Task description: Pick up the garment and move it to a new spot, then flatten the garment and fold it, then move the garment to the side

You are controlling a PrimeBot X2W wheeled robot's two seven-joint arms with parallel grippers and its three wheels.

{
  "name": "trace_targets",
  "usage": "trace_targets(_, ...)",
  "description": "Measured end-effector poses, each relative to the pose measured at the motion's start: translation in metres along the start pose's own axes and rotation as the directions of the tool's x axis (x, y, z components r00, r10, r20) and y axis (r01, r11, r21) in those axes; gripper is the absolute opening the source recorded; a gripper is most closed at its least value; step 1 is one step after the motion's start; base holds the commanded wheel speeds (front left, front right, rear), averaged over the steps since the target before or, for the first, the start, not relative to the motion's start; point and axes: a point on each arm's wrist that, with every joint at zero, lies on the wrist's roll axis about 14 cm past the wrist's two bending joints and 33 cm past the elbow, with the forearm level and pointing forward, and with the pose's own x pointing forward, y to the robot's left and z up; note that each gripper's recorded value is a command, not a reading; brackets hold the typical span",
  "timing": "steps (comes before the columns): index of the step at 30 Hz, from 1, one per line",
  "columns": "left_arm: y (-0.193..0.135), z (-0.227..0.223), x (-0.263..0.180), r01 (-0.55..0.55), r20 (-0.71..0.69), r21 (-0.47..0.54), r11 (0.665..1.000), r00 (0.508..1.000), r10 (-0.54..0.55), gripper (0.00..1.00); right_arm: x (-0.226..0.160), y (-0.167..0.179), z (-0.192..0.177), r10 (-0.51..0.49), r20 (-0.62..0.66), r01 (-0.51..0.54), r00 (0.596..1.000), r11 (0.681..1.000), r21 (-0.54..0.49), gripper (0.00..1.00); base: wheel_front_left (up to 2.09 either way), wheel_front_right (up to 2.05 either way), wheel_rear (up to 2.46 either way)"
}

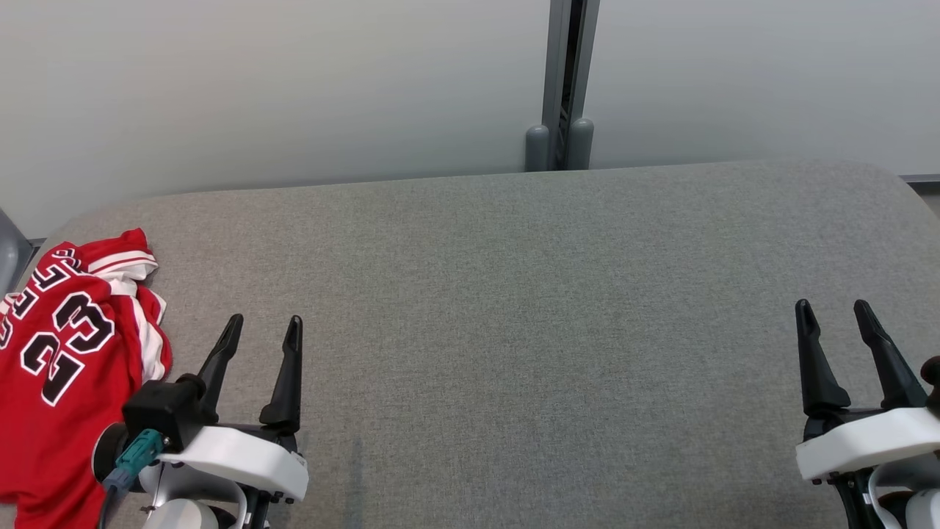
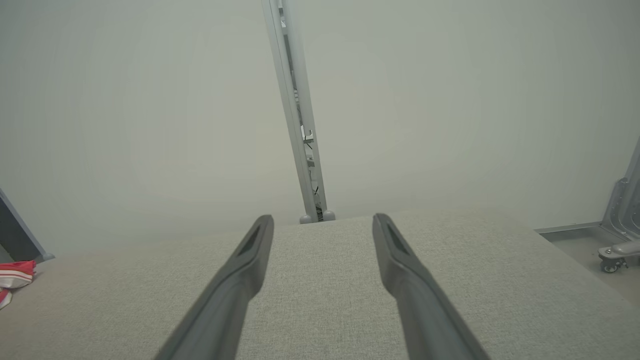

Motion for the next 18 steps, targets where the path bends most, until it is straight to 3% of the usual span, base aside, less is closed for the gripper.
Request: trace_targets(18, 0.013, 0.001, 0.003, -0.035, -0.017, 0.126, 0.991, 0.999, 0.037, 1.00, 0.000, 0.007, -0.006, 0.014, -0.003, -0.014, 1.000, 0.998, -0.056, 1.00, 0.00, 0.00, 0.00)
